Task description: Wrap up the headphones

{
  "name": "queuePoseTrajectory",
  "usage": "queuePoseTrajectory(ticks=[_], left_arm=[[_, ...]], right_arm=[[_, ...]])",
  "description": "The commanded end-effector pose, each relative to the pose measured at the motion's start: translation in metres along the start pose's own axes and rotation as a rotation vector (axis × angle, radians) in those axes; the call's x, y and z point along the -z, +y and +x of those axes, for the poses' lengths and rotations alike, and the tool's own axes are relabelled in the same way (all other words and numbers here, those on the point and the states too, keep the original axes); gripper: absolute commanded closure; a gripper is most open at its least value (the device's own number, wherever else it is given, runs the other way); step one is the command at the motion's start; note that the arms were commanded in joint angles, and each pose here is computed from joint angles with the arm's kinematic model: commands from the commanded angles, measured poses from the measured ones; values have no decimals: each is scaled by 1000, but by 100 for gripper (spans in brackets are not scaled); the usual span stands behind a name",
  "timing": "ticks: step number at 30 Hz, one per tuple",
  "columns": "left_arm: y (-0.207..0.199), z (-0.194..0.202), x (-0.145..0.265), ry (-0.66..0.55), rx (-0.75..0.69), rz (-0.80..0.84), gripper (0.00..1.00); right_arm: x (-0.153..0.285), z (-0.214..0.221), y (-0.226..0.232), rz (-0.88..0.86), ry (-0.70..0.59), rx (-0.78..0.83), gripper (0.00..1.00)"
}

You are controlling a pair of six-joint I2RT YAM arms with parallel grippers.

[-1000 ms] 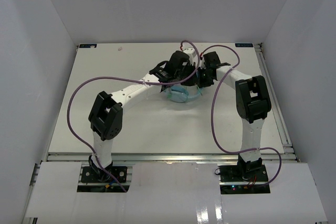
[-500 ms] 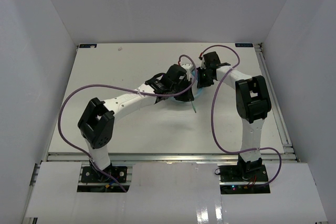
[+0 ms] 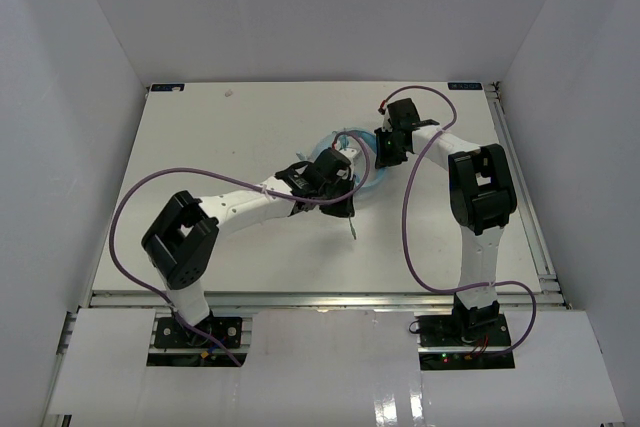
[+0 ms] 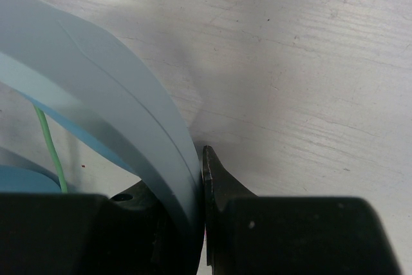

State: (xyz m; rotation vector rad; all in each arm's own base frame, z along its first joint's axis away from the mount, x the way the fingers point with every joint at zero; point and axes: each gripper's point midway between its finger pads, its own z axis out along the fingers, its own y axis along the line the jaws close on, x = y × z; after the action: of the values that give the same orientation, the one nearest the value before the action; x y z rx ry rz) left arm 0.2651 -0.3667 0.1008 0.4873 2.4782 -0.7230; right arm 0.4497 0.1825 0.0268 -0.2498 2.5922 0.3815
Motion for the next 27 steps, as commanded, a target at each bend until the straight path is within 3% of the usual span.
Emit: queuePoseTrajectory(ticks=[1, 3, 5, 8, 11, 15, 20, 25, 27], left_arm=[[-2, 5, -5, 1, -19, -4, 94], [0, 6, -8, 3, -14, -12, 88], [2, 7, -8, 4, -7, -20, 71], [2, 5, -8, -2, -3, -28, 60], [2, 4, -6, -7, -3, -31, 53], [2, 5, -1, -10, -6, -28, 51], [-13, -5, 31, -58, -42, 40, 47], [-19, -21, 103, -217, -63, 75, 30], [-10, -12, 115, -224, -53, 52, 24]], right_arm=[[14, -21, 12, -57, -69, -17, 92], [14, -21, 11, -57, -68, -19, 92], [14, -21, 11, -57, -68, -19, 92], [13, -20, 11, -57, -65, -19, 92], [12, -19, 12, -57, -63, -20, 92], [12, -20, 11, -54, -65, -18, 92], [11, -20, 9, -47, -66, -15, 92], [8, -19, 7, -40, -61, -14, 92], [6, -18, 7, -38, -56, -14, 92]])
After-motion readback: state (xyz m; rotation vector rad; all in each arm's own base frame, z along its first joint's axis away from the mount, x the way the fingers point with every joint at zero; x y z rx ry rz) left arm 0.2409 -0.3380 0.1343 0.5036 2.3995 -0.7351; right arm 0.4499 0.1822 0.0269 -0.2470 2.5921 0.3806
